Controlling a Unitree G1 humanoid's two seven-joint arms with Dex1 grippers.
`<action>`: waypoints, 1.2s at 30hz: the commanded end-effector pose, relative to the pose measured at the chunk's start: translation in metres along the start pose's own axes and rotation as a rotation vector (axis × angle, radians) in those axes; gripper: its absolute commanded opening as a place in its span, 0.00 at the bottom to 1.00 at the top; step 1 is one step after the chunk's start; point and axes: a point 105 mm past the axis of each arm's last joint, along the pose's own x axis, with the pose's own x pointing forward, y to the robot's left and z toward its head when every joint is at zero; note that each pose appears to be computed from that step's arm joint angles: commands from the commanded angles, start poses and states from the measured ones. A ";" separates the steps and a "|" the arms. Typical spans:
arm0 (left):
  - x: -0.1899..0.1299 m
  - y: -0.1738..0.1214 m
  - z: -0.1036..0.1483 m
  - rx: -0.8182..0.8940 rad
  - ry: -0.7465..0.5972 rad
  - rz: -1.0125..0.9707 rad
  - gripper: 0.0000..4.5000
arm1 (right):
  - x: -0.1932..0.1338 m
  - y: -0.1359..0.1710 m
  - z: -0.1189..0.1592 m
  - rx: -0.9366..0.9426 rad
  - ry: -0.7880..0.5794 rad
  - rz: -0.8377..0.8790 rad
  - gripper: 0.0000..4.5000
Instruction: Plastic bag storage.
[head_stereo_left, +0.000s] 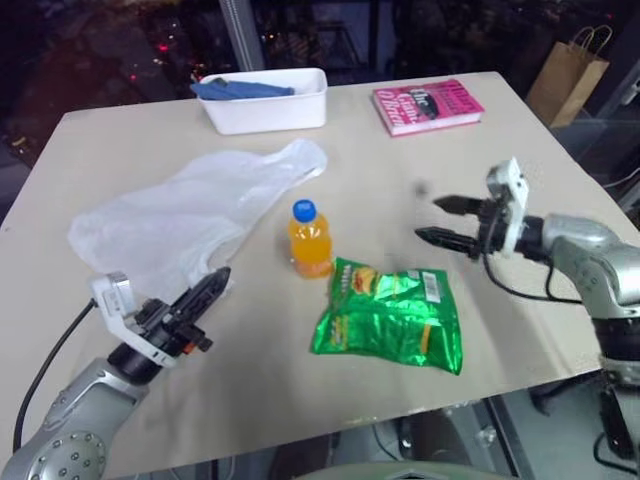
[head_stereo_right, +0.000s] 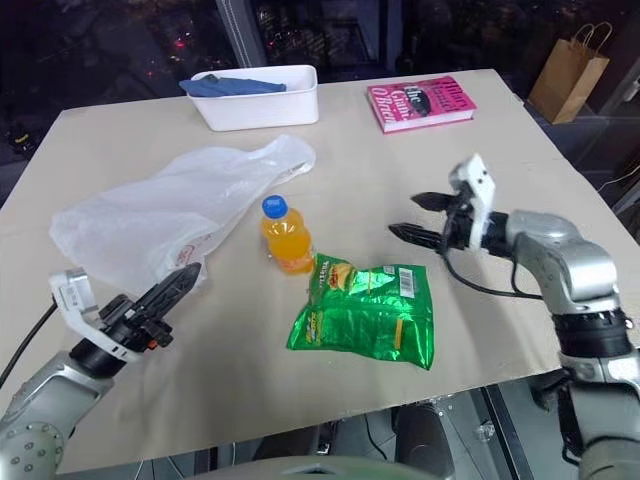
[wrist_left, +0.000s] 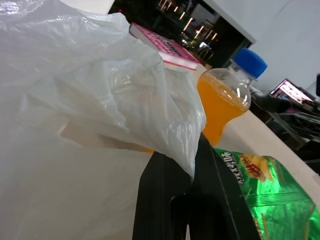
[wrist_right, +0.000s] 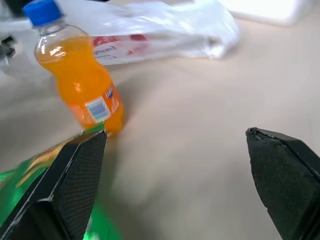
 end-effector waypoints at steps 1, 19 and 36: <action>-0.003 -0.005 0.004 0.021 -0.014 -0.028 0.01 | 0.028 0.007 0.013 -0.122 -0.040 0.031 1.00; -0.005 -0.004 -0.009 0.050 -0.004 0.007 0.01 | 0.102 0.066 0.023 -0.189 -0.075 0.361 1.00; -0.001 0.002 -0.010 0.064 0.008 0.011 0.00 | 0.128 0.063 0.037 -0.162 -0.113 0.250 0.62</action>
